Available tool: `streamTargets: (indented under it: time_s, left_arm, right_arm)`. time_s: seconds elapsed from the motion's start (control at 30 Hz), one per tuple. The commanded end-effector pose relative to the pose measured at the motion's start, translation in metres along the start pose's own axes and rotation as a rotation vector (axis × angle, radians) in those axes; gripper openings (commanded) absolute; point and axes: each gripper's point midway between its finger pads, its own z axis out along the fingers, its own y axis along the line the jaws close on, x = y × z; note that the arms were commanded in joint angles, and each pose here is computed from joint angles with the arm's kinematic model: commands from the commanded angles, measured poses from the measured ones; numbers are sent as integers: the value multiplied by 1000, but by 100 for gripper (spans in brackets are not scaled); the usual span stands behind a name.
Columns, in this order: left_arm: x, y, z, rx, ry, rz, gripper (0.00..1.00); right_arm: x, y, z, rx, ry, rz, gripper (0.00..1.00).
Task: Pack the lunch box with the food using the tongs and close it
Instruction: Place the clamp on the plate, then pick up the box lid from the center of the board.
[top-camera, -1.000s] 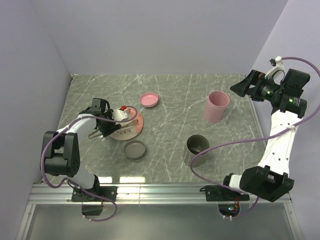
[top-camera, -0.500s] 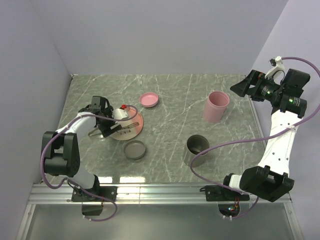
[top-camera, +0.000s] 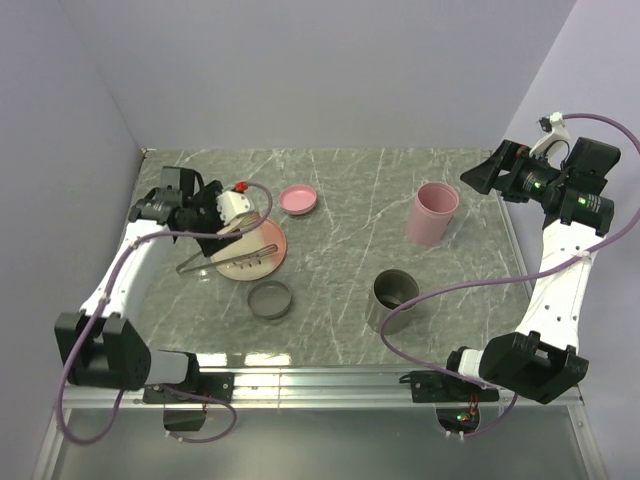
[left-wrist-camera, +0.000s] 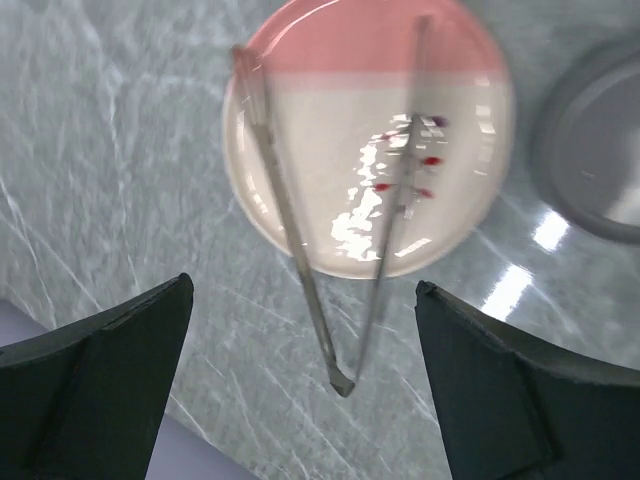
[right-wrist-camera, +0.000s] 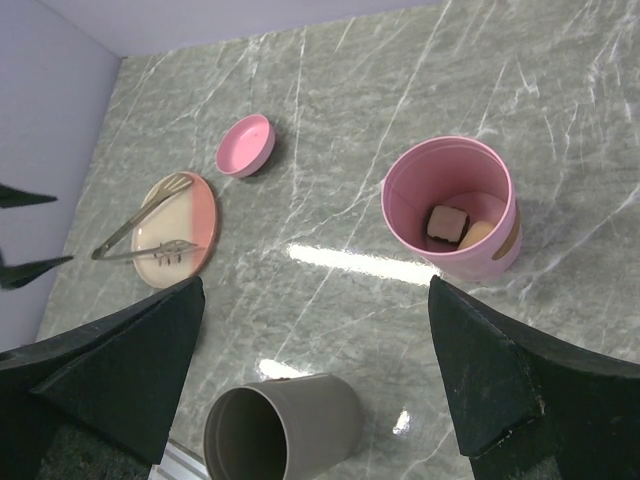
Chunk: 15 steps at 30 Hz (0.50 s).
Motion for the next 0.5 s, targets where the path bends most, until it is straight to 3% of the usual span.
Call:
streamTargets:
  time_s: [0.0,0.17,0.47]
  left_arm:
    - [-8,-58,-18,186,-51,86,98]
    - [19,-133,-16,363,-58,297,96]
    - [22,-184,11,499,-120,576,89]
  right_arm:
    - [-15,14,-12,-1,-46,-89,100]
    - [-6,14,-11,-9,-35,-83,100]
    - [5,17,-14,-30,-17,-142,100]
